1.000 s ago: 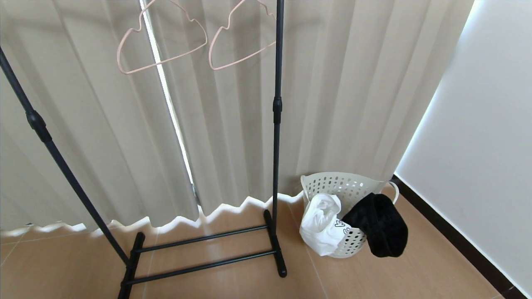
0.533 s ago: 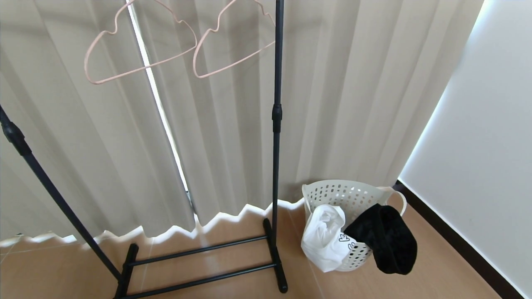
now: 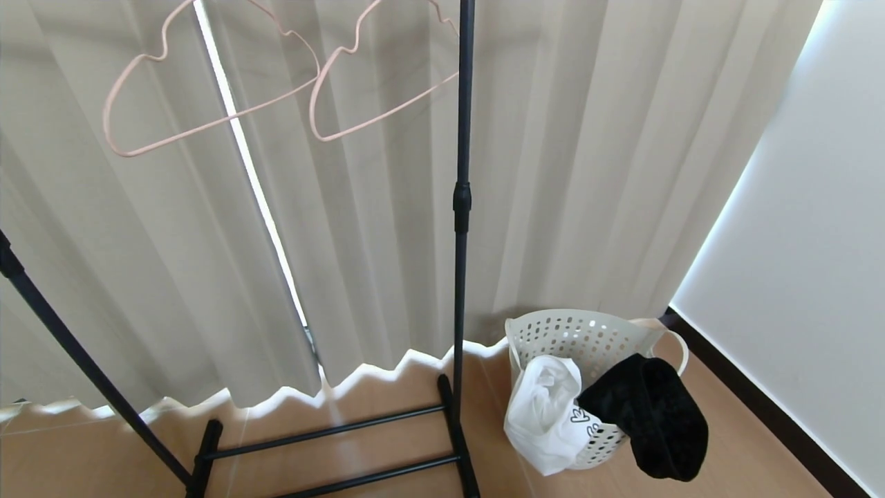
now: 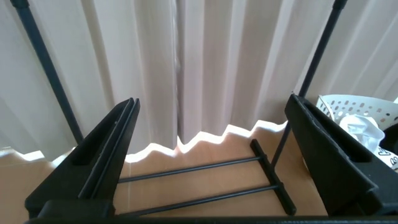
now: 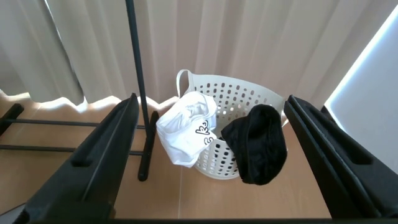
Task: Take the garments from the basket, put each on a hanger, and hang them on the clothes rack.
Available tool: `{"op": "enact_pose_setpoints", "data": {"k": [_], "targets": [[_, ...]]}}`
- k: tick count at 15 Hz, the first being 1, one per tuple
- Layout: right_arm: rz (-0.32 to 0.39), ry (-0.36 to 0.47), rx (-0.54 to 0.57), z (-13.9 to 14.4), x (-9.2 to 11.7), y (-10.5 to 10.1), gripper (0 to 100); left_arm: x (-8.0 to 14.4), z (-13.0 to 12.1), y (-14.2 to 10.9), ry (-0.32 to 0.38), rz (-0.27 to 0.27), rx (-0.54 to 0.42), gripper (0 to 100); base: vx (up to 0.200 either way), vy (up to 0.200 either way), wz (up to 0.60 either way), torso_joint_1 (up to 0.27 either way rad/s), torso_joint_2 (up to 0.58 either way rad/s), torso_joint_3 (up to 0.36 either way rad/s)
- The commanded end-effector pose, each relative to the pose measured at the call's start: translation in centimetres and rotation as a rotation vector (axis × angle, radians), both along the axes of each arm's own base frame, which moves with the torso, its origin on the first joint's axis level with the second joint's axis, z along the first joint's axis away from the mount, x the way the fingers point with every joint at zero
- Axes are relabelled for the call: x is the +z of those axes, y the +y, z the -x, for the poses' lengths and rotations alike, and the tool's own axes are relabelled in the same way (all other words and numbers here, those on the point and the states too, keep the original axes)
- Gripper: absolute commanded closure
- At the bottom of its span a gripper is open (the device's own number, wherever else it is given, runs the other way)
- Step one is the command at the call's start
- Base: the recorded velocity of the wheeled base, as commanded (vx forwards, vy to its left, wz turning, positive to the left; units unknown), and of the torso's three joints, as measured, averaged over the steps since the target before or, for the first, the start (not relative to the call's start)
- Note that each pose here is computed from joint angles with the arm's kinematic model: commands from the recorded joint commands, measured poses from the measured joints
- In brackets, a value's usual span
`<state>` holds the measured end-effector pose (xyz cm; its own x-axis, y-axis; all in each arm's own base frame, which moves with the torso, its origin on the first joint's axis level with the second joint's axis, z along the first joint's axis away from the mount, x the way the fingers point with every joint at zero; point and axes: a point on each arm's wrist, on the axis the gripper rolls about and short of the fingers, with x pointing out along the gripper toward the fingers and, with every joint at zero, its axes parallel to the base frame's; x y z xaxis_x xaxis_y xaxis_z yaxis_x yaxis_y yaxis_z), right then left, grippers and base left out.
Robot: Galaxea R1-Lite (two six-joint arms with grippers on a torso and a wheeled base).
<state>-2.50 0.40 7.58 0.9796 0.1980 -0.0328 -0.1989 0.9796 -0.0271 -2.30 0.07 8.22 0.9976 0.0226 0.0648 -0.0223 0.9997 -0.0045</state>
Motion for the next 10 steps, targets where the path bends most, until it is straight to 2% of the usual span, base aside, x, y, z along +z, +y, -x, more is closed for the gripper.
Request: {"op": "enact_pose_setpoints", "data": {"k": [1,10], "targets": [[0.0,0.0,0.0,0.0,0.0,0.0,0,0.0,-0.01,0.0,0.0,0.0,0.0,0,0.2,0.0,0.0,0.007,-0.01,-0.002],[-0.001,0.001,0.0,0.0,0.0,0.0,0,0.0,-0.01,0.0,0.0,0.003,0.0,0,0.0,0.0,0.0,-0.001,0.0,-0.009]]}}
